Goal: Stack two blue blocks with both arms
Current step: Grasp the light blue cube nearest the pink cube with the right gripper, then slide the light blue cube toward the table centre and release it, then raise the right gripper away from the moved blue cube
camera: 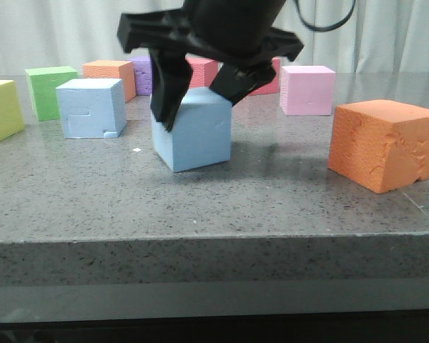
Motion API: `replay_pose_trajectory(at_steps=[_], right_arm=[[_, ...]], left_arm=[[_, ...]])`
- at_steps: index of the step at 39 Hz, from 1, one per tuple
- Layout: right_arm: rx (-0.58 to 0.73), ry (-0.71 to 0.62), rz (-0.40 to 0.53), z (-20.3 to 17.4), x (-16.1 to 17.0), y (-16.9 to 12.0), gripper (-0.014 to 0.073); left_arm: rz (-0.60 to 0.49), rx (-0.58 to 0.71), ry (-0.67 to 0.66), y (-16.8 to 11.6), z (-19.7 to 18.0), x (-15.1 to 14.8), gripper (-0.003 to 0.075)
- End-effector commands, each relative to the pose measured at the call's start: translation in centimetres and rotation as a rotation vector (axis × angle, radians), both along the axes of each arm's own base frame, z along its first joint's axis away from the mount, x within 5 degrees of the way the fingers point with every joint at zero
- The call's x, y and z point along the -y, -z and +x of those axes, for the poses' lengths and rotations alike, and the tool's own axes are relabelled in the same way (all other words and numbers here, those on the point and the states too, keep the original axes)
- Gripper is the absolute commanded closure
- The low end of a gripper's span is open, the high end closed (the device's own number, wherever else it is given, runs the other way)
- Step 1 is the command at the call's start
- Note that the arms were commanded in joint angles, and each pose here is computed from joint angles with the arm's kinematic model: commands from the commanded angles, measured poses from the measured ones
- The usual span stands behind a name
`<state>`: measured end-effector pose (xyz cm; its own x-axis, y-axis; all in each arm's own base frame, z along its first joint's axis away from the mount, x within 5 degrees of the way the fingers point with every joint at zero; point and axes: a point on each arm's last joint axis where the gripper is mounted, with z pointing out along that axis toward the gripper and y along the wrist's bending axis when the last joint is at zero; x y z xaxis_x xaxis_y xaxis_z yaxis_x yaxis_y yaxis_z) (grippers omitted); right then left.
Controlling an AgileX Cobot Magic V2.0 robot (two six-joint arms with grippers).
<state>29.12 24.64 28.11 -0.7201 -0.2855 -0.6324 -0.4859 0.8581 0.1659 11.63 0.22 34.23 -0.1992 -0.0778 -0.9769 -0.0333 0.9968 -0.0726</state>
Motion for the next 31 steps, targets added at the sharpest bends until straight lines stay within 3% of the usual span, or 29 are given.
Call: replay_pose_trajectory(at_steps=[1, 4, 6, 19, 23, 25, 28, 31], right_arm=[[0.11, -0.01, 0.067, 0.2, -0.1, -2.8, 0.0208], [0.113, -0.01, 0.07, 0.1, 0.0, -2.9, 0.0073], [0.116, -0.01, 0.072, 0.1, 0.0, -3.2, -0.0061], [0.181, 0.044, 0.118, -0.3, 2.6, -9.4, -0.0029], [0.175, 0.09, 0.114, 0.3, 4.1, -9.7, 0.0184], [0.161, 0.12, 0.108, 0.6, 5.0, -9.8, 0.0367], [0.144, 0.163, 0.097, 0.8, 6.4, -10.0, 0.0557], [0.132, 0.203, 0.093, 0.7, 7.8, -10.5, 0.0643]], left_arm=[[-0.008, 0.109, 0.003, -1.8, 0.2, 0.0, 0.0104], [-0.008, 0.109, 0.003, -1.8, 0.2, 0.0, 0.0104], [-0.008, 0.109, 0.003, -1.8, 0.2, 0.0, 0.0105], [-0.008, 0.109, 0.003, -1.8, 0.2, 0.0, 0.0105], [-0.008, 0.109, 0.003, -1.8, 0.2, 0.0, 0.0105], [-0.008, 0.109, 0.003, -1.8, 0.2, 0.0, 0.0105], [-0.008, 0.109, 0.003, -1.8, 0.2, 0.0, 0.0105], [-0.008, 0.109, 0.003, -1.8, 0.2, 0.0, 0.0105]])
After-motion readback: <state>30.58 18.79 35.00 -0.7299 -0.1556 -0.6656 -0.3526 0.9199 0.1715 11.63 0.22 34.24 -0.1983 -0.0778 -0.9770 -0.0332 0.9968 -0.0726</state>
